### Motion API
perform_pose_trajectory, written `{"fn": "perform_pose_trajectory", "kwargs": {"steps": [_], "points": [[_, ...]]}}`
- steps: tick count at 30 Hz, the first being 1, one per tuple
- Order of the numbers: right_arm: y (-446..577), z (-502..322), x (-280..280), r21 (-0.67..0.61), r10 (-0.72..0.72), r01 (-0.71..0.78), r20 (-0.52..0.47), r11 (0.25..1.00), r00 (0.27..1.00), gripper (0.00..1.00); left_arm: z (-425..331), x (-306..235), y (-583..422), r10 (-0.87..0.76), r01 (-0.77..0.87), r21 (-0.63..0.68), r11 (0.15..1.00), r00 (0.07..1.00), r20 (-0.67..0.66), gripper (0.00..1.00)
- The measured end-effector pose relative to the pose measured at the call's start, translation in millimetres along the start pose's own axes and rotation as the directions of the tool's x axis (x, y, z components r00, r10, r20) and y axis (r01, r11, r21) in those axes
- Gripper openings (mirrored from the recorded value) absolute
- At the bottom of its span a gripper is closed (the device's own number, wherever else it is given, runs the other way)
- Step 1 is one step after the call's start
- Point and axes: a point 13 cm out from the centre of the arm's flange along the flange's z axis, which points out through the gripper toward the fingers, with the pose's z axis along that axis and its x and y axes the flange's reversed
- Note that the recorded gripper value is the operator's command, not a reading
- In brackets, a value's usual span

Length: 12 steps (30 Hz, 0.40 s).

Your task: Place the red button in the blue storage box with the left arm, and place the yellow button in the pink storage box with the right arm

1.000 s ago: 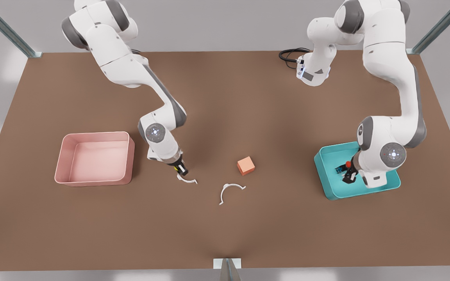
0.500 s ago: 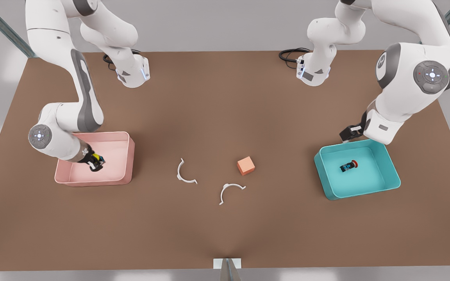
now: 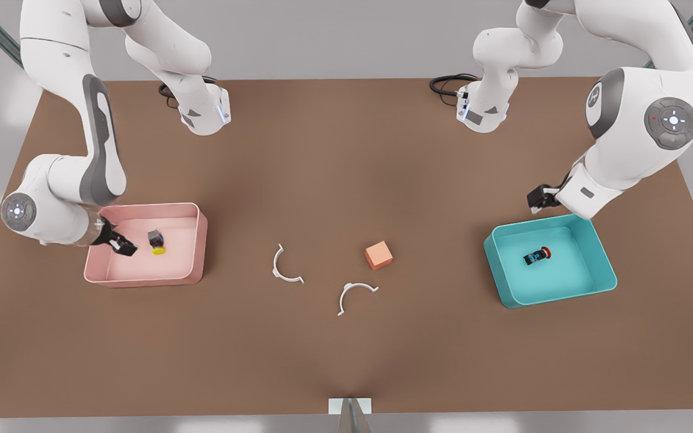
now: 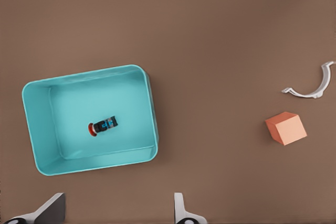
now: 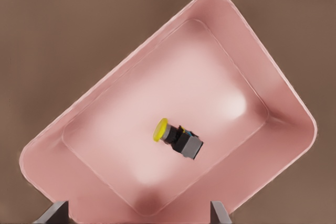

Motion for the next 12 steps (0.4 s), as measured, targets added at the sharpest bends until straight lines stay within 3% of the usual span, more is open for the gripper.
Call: {"fn": "perform_pose_trajectory", "kwargs": {"steps": [3, 5, 8, 12], "points": [[25.7, -129.3, -12.1, -0.065, -0.090, 0.100, 0.139, 0.993, 0.986, 1.00, 0.6, 0.7, 0.5, 0.034, -0.034, -0.001, 0.999, 0.999, -0.004, 1.00], [18.3, -175.5, 16.2, -0.034, -0.142, 0.150, 0.180, 0.988, 0.973, 1.00, 0.5, 1.0, 0.8, 0.053, -0.053, -0.002, 0.999, 0.999, -0.005, 1.00], [37.2, -188.0, 65.9, -0.002, -0.268, 0.272, 0.144, 0.962, 0.952, 1.00, -1.0, 1.3, 0.5, 0.078, -0.078, -0.002, 0.997, 0.997, -0.003, 1.00], [39.5, -172.9, 82.1, 0.013, -0.345, 0.345, 0.065, 0.939, 0.936, 1.00, -1.8, 1.7, 0.2, 0.106, -0.106, -0.001, 0.994, 0.994, -0.003, 1.00]]}}
